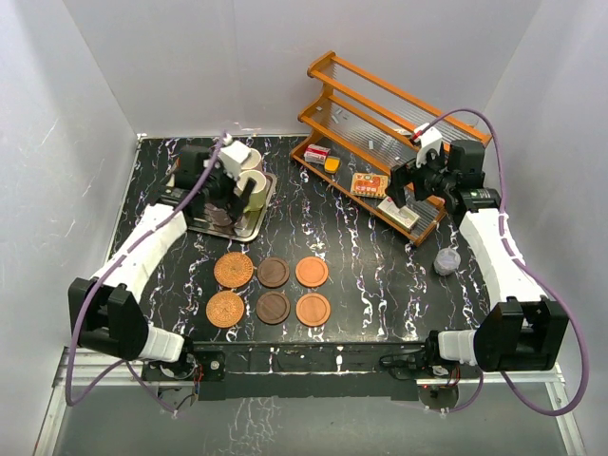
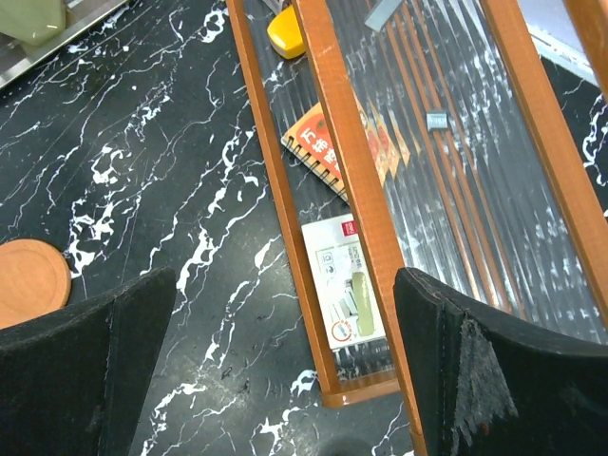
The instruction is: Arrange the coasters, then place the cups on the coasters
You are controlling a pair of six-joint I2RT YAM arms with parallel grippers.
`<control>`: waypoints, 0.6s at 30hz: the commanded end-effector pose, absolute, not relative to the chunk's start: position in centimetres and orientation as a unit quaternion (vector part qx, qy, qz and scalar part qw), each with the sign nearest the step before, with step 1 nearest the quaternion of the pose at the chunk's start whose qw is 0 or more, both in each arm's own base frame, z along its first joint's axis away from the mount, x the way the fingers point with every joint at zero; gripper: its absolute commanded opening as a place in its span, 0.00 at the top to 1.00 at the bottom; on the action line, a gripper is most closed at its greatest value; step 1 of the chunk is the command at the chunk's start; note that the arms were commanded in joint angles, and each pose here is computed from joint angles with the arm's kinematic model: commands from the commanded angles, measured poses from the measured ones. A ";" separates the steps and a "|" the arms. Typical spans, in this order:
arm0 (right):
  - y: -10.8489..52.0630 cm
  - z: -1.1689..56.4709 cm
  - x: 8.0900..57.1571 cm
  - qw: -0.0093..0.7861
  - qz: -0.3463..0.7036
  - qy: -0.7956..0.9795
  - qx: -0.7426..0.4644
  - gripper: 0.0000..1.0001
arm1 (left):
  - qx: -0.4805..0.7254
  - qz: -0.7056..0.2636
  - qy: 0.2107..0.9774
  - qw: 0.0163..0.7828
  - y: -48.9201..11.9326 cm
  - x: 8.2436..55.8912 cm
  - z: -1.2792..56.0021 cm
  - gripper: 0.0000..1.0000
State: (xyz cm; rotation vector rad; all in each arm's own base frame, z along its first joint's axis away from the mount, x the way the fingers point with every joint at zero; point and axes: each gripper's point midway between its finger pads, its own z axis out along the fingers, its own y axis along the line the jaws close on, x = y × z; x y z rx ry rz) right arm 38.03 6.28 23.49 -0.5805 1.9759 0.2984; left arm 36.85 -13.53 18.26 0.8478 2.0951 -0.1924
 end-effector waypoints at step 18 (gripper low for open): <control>7.6 25.5 37.3 0.552 0.138 0.782 -0.254 0.02 | 0.040 -0.062 0.887 0.456 1.2 44.6 23.0 0.11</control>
